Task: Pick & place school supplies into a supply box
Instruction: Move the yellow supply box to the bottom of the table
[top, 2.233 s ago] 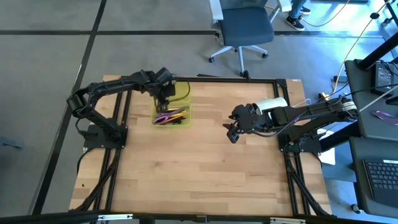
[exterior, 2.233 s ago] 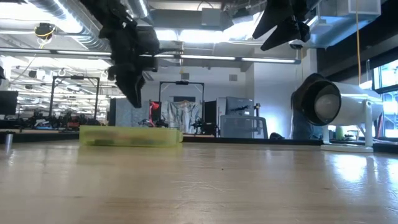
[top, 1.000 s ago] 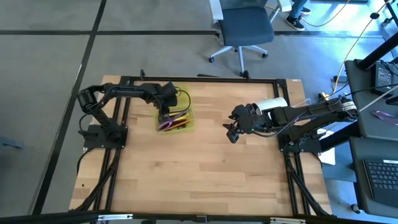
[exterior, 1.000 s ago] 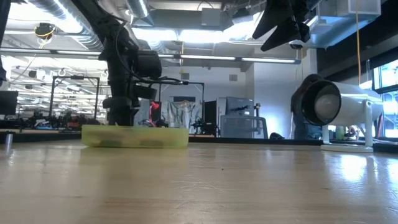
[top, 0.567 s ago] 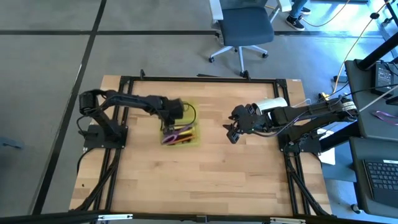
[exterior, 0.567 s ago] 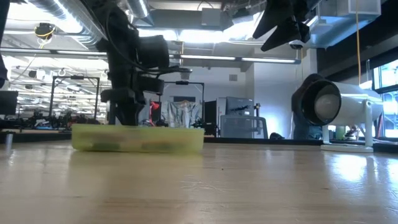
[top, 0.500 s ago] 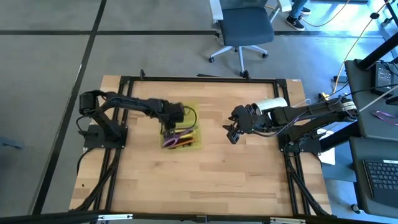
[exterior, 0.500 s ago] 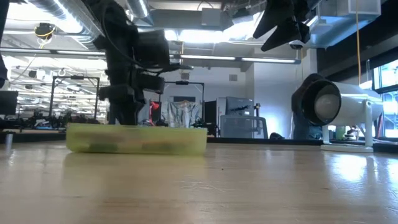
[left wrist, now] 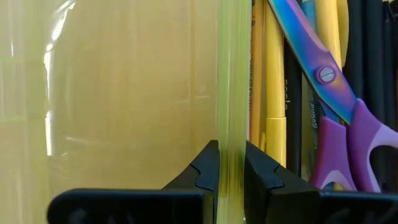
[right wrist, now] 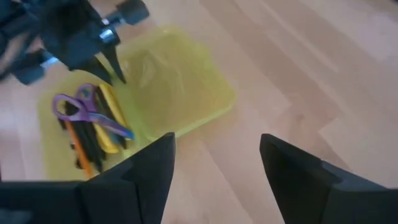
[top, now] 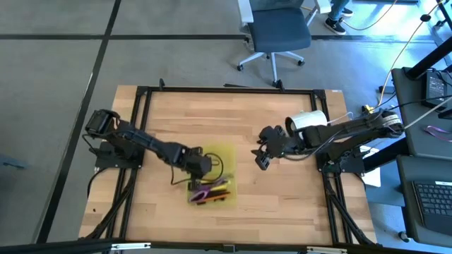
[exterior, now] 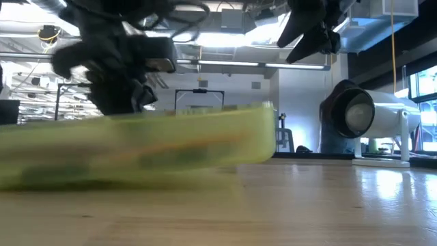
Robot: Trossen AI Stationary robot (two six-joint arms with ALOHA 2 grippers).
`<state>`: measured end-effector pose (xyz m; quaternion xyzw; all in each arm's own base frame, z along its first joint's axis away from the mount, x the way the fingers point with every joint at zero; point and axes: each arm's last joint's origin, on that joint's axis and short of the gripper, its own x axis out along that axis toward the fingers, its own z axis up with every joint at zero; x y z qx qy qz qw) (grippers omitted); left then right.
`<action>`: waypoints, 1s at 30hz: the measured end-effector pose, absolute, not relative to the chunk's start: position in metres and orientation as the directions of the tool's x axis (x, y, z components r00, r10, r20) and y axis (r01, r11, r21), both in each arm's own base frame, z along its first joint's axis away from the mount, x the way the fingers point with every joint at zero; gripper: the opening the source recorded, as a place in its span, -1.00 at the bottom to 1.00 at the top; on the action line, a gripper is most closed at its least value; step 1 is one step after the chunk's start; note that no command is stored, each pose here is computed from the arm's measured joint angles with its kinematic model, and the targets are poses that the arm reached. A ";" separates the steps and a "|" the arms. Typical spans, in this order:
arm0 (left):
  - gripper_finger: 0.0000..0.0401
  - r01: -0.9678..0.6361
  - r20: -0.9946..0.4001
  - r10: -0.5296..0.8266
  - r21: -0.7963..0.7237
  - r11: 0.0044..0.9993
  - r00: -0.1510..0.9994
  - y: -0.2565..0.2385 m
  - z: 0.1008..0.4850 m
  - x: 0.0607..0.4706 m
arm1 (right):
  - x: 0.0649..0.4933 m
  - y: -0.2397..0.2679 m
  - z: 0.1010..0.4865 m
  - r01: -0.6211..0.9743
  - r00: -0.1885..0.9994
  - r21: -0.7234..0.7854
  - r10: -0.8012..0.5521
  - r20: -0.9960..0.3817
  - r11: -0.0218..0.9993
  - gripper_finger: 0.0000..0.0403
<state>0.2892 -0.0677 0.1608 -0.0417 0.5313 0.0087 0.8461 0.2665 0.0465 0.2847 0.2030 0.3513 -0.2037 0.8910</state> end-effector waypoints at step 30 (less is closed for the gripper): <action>-0.65 -0.047 -0.927 -0.164 -0.191 0.980 0.338 -0.109 0.160 0.271 | 0.329 0.088 0.177 0.411 0.533 0.061 -0.185 -0.826 0.910 0.19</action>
